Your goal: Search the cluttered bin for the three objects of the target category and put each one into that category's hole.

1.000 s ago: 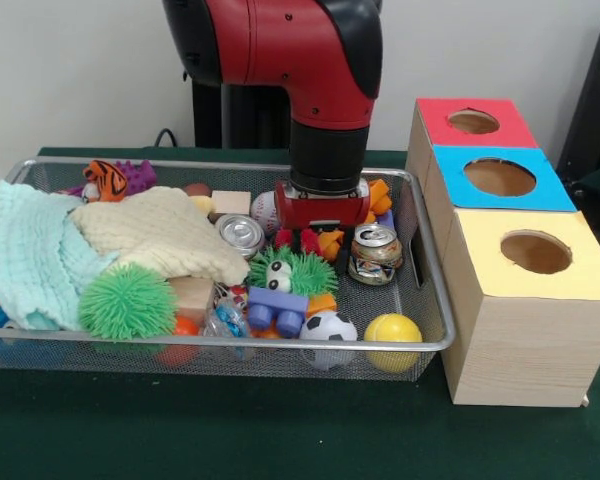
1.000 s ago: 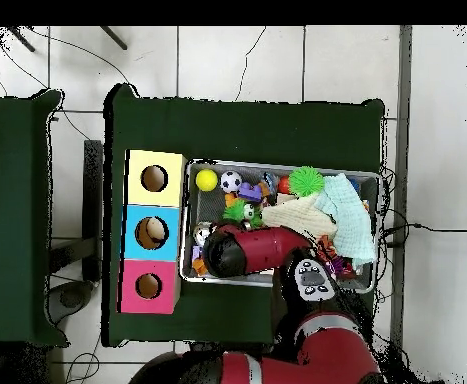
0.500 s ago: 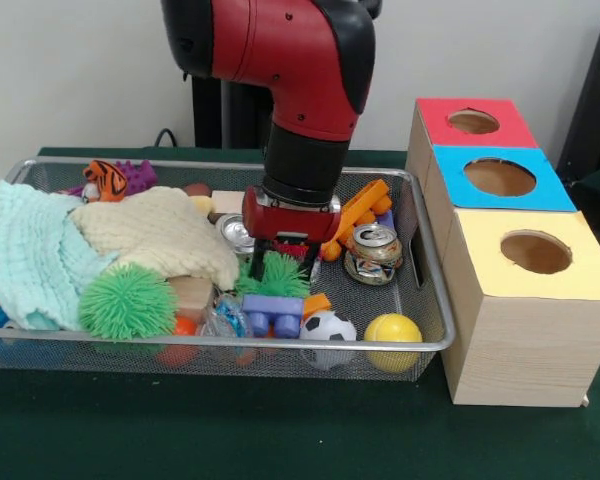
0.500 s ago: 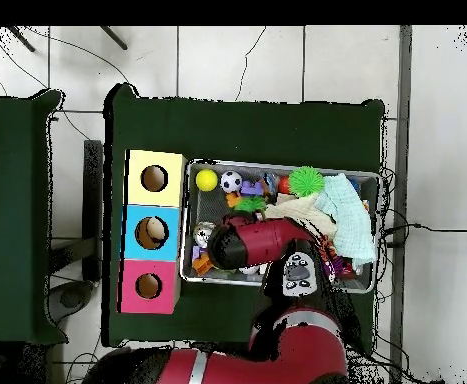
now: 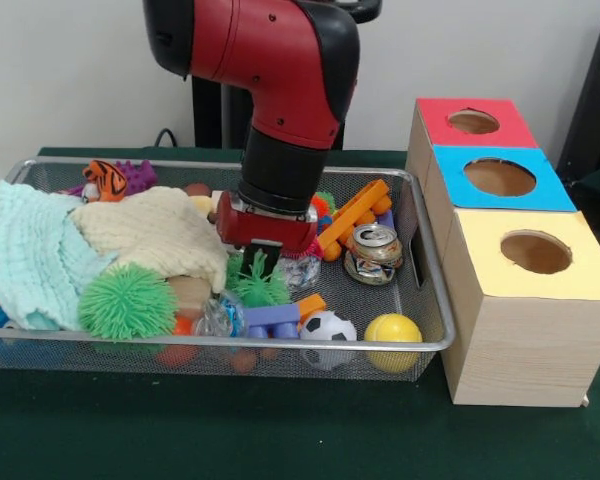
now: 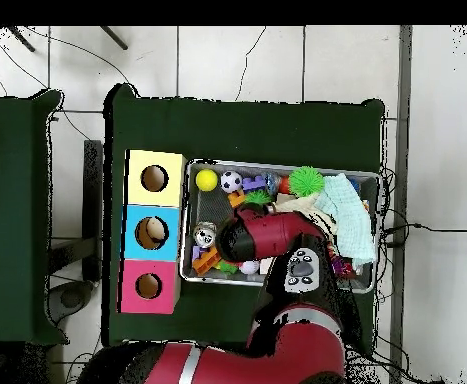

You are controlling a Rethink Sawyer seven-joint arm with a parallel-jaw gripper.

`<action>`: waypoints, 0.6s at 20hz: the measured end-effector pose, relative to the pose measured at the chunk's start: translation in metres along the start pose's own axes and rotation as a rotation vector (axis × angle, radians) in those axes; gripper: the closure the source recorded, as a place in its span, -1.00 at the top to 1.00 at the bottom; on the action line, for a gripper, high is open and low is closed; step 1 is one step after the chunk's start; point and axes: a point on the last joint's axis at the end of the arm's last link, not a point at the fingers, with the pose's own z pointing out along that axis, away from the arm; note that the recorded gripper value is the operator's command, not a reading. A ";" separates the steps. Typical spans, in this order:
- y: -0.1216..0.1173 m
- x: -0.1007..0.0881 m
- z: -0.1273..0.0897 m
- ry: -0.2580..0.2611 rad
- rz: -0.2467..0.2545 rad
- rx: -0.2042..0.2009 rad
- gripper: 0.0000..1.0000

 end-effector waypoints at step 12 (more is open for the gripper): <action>-0.041 -0.005 -0.067 0.113 0.118 0.006 -1.00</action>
